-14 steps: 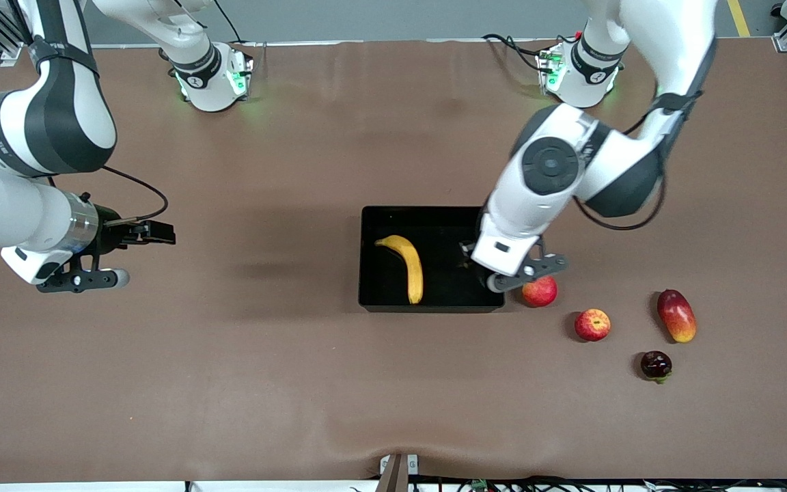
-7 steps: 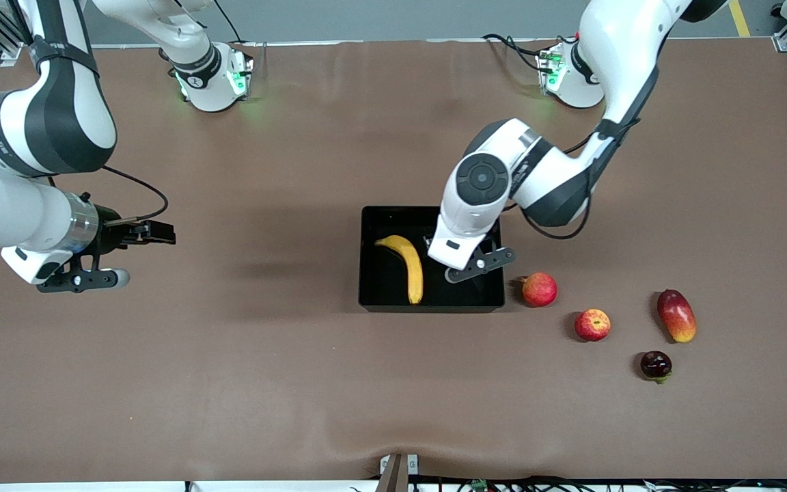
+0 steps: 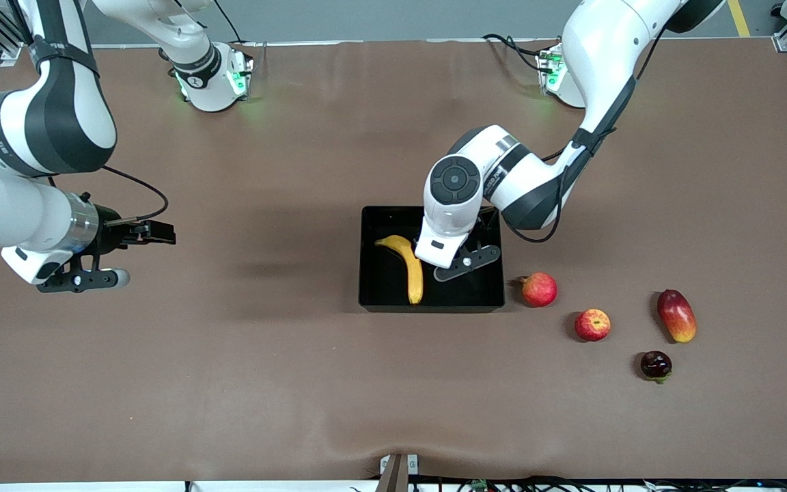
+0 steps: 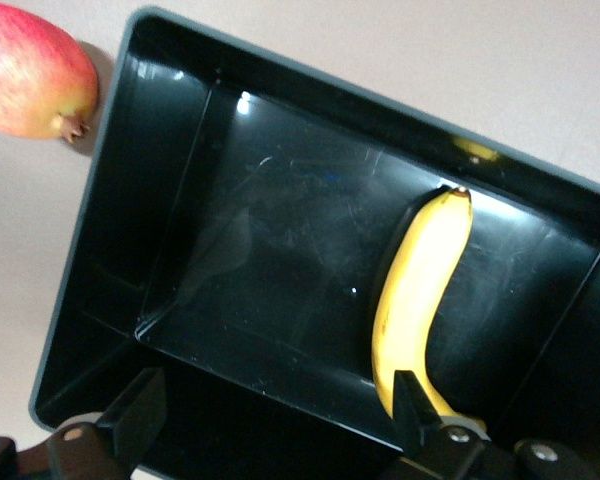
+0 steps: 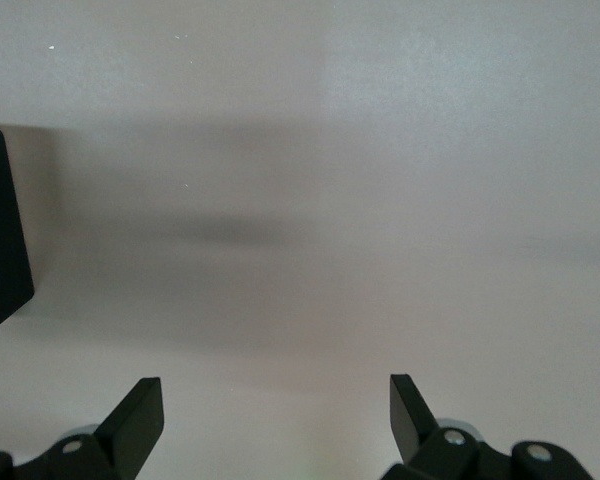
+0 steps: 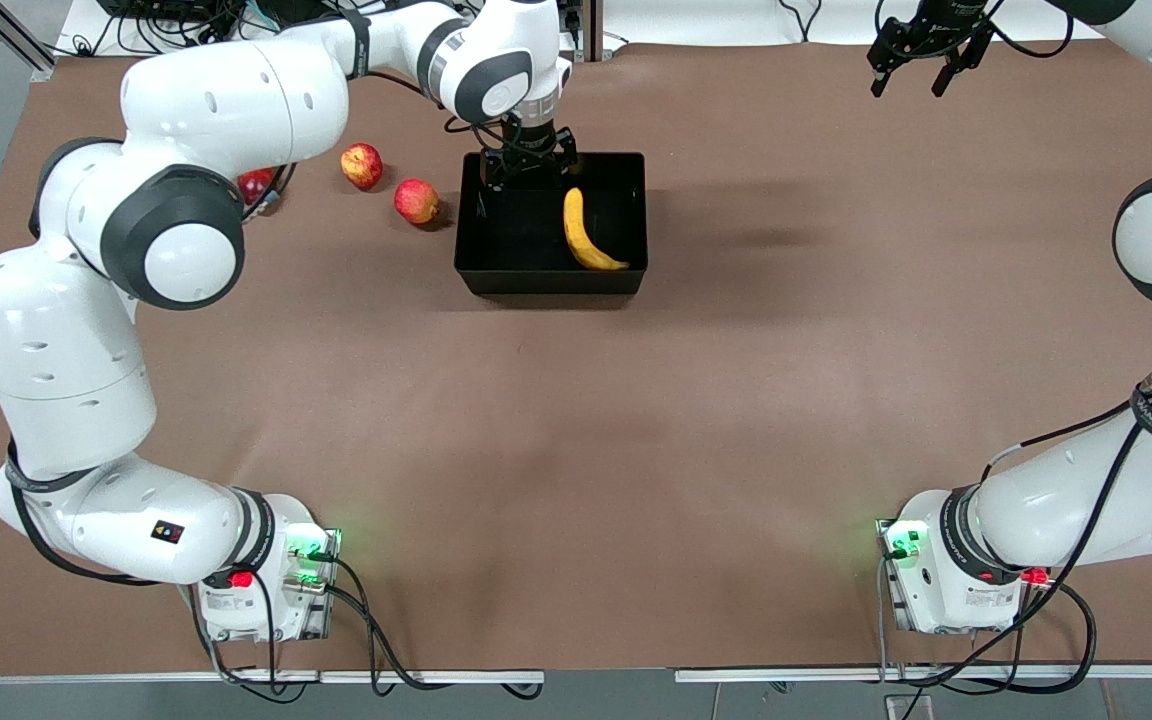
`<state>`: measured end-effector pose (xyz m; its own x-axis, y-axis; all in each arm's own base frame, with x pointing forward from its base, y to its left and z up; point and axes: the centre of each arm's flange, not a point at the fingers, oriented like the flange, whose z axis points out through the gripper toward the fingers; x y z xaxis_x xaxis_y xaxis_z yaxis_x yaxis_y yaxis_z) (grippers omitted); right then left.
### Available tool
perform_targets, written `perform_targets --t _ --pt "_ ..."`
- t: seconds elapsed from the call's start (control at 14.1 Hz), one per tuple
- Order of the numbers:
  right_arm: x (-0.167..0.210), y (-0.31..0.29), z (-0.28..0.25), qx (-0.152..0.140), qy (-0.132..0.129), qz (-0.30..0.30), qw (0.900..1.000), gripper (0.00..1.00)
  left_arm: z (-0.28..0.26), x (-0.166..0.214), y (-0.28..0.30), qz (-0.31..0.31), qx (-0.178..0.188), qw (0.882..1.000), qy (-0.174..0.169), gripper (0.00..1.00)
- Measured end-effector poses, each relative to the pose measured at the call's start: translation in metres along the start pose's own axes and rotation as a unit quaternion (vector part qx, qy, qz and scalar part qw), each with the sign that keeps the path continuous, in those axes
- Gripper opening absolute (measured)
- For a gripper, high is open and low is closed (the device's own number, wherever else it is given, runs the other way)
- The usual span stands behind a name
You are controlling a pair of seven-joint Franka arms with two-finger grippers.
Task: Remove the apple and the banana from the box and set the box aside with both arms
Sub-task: 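Move the left gripper back into the box above the banana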
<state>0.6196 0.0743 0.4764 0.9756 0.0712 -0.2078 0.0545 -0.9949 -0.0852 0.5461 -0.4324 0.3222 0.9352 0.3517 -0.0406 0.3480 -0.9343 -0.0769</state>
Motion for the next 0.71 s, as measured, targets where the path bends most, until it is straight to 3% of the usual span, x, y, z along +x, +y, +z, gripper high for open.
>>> perform_targets --t 0.71 --pt "0.0 0.0 0.0 0.0 0.0 0.0 1.0 1.0 -0.007 0.023 -0.002 -0.013 -0.018 1.0 0.021 1.0"
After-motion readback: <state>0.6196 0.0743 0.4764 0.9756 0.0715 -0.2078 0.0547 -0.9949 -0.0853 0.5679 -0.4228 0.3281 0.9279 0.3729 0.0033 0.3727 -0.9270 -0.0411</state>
